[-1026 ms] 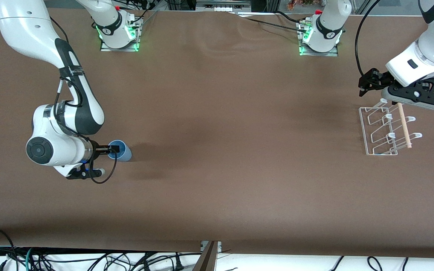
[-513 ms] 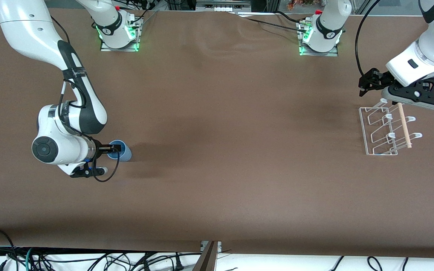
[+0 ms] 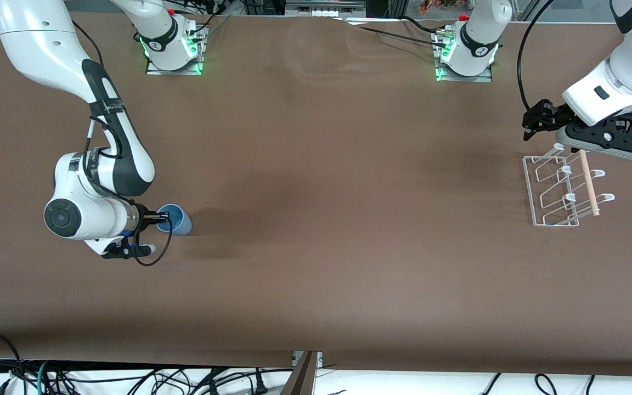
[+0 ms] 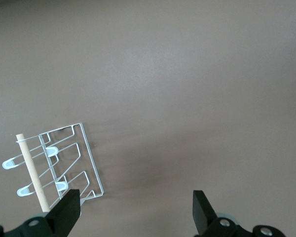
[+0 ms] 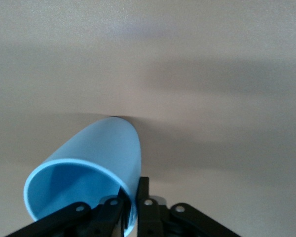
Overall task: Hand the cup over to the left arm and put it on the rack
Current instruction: 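Lift the cup with the right gripper while the left gripper approaches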
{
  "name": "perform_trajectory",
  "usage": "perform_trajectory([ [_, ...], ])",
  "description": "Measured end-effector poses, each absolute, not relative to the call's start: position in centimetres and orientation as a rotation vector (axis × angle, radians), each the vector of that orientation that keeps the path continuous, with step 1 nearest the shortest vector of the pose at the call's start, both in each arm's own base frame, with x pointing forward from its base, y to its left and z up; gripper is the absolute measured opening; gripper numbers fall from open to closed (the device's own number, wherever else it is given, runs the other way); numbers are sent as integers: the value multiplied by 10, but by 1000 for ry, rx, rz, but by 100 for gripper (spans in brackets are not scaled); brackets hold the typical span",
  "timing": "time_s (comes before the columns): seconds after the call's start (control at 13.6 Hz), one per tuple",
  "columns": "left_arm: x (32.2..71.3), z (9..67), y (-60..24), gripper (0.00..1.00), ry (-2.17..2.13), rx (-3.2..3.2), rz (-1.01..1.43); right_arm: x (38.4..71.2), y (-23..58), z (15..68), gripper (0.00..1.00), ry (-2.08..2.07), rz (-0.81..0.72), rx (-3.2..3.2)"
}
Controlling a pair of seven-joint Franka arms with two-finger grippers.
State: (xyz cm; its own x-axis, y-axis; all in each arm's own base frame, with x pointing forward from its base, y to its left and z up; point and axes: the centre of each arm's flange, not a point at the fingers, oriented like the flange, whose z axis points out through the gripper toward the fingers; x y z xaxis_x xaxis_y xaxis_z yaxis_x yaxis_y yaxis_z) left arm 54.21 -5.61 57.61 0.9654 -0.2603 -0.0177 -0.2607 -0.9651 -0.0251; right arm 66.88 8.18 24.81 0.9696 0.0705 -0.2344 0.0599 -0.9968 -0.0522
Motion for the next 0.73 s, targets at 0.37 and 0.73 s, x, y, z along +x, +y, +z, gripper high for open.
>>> perform_trajectory([
  [0.37, 542, 576, -56, 100, 409, -3087, 22, 676, 88, 258, 5, -26, 316, -2994],
  [0.73, 542, 576, -56, 100, 409, -3087, 21, 689, 135, 292, 5, 29, 229, -2823],
])
